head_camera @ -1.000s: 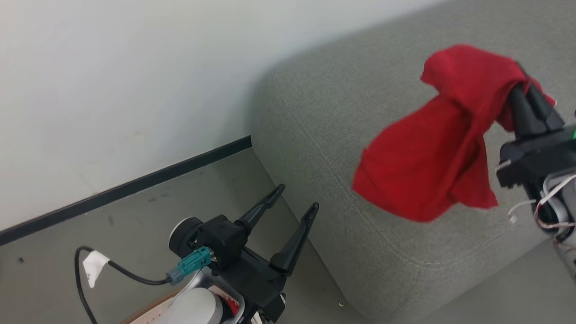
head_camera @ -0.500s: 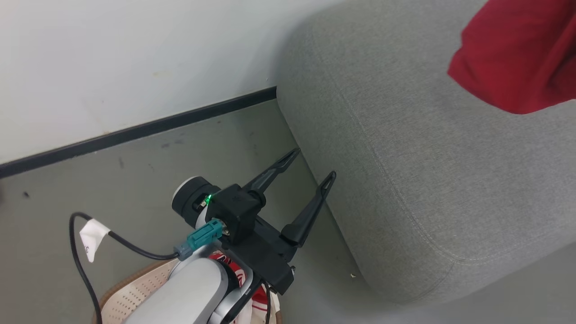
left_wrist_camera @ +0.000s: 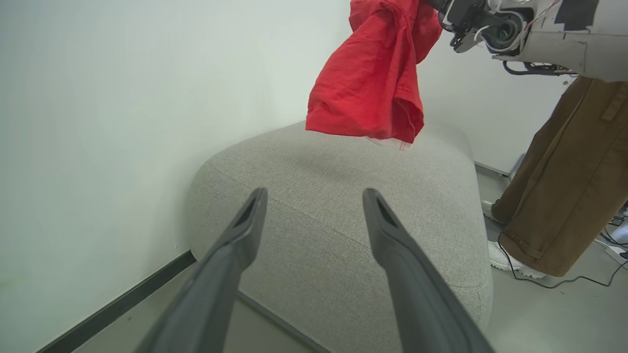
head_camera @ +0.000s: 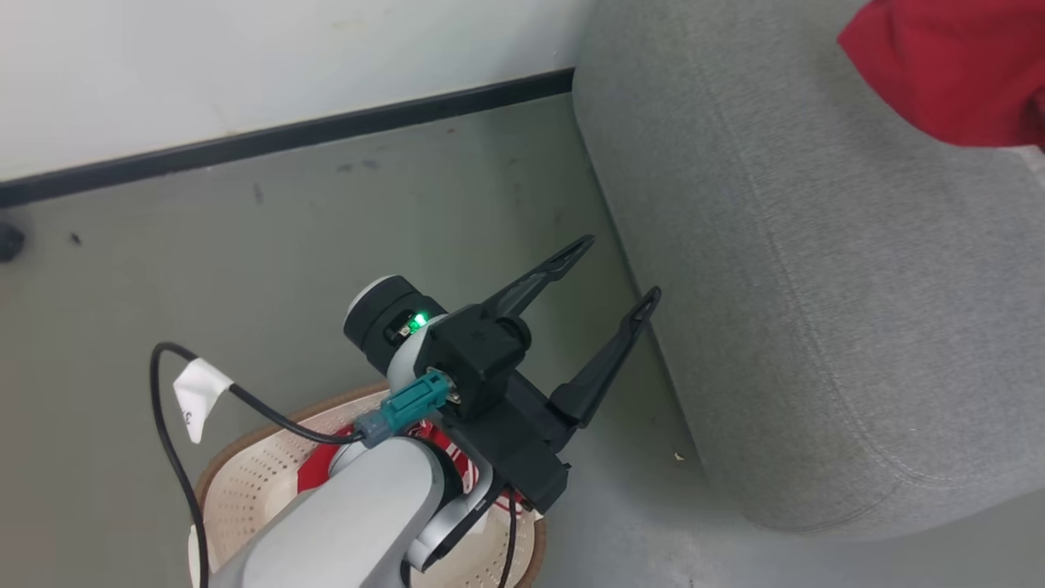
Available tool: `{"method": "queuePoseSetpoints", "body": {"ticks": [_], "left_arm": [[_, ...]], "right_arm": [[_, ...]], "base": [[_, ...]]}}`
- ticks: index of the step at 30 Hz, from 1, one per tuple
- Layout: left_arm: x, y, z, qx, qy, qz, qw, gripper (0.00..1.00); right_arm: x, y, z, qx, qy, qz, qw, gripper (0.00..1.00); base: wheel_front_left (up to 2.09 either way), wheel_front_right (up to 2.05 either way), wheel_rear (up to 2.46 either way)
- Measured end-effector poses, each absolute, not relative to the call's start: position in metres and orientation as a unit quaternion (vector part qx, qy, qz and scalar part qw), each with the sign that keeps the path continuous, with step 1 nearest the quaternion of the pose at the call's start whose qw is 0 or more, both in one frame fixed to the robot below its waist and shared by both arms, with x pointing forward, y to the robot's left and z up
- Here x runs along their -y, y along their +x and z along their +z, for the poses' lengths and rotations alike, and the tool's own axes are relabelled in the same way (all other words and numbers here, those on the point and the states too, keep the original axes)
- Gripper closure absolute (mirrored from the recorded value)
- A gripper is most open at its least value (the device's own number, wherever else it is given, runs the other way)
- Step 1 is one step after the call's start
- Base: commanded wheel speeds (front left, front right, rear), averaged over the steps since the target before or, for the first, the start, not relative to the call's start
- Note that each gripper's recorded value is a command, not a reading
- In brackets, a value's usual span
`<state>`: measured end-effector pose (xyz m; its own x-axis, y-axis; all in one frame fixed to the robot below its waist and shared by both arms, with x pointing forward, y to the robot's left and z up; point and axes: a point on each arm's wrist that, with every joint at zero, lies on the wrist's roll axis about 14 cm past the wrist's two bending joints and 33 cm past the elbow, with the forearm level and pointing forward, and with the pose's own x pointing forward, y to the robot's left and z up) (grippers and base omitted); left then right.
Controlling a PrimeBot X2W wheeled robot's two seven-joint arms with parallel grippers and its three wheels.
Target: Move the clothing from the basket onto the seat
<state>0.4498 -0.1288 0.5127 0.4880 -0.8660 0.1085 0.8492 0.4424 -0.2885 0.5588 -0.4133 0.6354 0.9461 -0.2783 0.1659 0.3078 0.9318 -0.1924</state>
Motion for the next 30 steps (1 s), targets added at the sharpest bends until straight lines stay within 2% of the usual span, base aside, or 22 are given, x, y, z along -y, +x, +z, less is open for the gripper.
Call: {"method": "queuePoseSetpoints", "body": {"ticks": [9, 17, 25, 26, 27, 28, 29, 30], "left_arm": [[0.121, 0.459, 0.494, -0.042, -0.158, -0.493, 0.855, 0.00], [0.115, 0.463, 0.483, -0.048, -0.147, -0.489, 0.859, 0.00], [0.114, 0.462, 0.477, -0.053, -0.144, -0.490, 0.858, 0.00], [0.113, 0.463, 0.476, -0.054, -0.142, -0.489, 0.859, 0.00], [0.113, 0.463, 0.475, -0.055, -0.140, -0.489, 0.860, 0.00], [0.113, 0.462, 0.476, -0.054, -0.139, -0.489, 0.860, 0.00], [0.113, 0.462, 0.477, -0.052, -0.139, -0.489, 0.860, 0.00], [0.113, 0.462, 0.478, -0.051, -0.138, -0.489, 0.860, 0.00]], "right_arm": [[0.405, 0.578, 0.563, -0.004, -0.095, -0.164, 0.982, 1.00], [0.396, 0.567, 0.483, -0.088, -0.062, -0.176, 0.979, 1.00], [0.385, 0.560, 0.453, -0.125, -0.043, -0.172, 0.976, 1.00], [0.384, 0.557, 0.449, -0.130, -0.040, -0.172, 0.976, 0.82], [0.381, 0.555, 0.446, -0.133, -0.033, -0.169, 0.976, 0.59], [0.379, 0.553, 0.444, -0.135, -0.030, -0.166, 0.976, 0.32], [0.378, 0.552, 0.444, -0.135, -0.028, -0.163, 0.977, 0.00], [0.378, 0.551, 0.446, -0.135, -0.027, -0.161, 0.977, 0.00]], "base": [[0.00, 0.00, 0.00], [0.00, 0.00, 0.00], [0.00, 0.00, 0.00], [0.00, 0.00, 0.00], [0.00, 0.00, 0.00], [0.00, 0.00, 0.00], [0.00, 0.00, 0.00], [0.00, 0.00, 0.00]]}}
